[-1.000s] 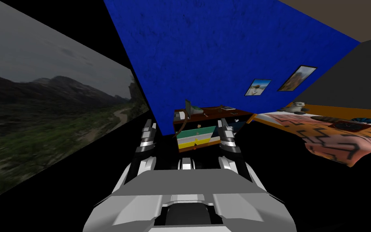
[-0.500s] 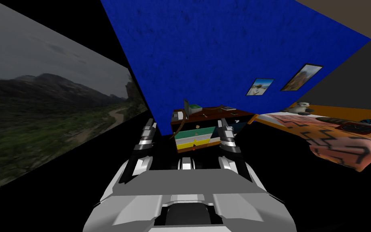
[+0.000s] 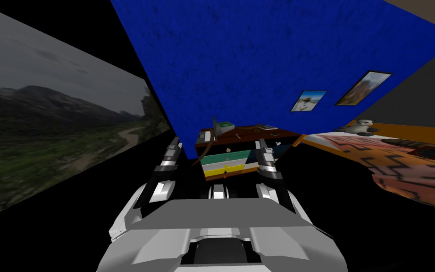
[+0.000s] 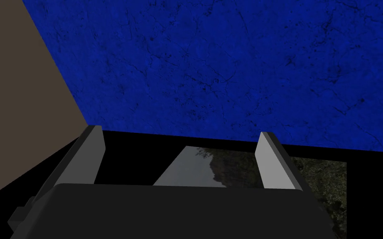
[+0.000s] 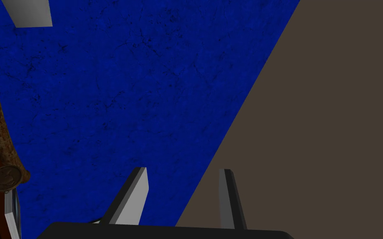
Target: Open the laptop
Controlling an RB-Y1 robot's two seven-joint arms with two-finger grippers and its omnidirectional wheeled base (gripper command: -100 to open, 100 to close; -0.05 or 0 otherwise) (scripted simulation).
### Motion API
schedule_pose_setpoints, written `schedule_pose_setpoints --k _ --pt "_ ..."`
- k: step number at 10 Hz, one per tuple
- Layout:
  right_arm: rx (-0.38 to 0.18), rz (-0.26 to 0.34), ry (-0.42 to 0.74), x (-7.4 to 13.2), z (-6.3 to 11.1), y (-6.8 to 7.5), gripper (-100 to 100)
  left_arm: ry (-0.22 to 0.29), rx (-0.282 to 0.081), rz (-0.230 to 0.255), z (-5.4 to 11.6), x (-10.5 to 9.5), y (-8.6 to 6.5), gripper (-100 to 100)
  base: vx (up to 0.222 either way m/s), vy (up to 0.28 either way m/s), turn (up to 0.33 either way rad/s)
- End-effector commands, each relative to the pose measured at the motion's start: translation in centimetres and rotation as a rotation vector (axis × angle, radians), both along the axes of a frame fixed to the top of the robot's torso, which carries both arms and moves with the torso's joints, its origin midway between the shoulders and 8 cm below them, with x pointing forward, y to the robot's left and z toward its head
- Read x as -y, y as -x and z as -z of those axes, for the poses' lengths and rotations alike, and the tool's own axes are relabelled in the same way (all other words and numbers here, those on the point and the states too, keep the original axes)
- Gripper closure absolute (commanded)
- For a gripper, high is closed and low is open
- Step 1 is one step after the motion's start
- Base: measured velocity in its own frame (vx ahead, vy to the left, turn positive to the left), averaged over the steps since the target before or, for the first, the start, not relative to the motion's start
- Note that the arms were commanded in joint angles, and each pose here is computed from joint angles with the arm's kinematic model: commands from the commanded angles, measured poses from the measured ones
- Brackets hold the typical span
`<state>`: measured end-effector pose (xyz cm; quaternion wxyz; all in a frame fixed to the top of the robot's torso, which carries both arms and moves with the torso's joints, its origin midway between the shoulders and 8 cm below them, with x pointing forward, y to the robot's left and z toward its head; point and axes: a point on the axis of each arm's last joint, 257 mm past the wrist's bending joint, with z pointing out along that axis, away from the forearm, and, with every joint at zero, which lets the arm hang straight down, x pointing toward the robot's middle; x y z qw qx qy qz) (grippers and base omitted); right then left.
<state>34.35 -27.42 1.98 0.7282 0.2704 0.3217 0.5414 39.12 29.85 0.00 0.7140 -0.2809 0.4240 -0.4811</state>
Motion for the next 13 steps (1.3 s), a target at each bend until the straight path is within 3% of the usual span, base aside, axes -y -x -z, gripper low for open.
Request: schedule_pose_setpoints --k 1,11,13 --pt "0.0 0.0 0.0 0.0 0.0 0.0 0 -0.01 -0.031 -0.013 -0.3 -1.0 -0.7 -100 0.061 -0.125 0.034" --pt "0.0 0.0 0.0 0.0 0.0 0.0 0 -0.016 -0.131 -0.065 -1.0 -3.8 -2.4 -100 0.046 -0.102 0.03" --pt "0.0 0.0 0.0 0.0 0.0 0.0 0 -0.021 -0.149 -0.08 -1.9 -4.7 -2.8 -100 0.054 -0.134 0.048"
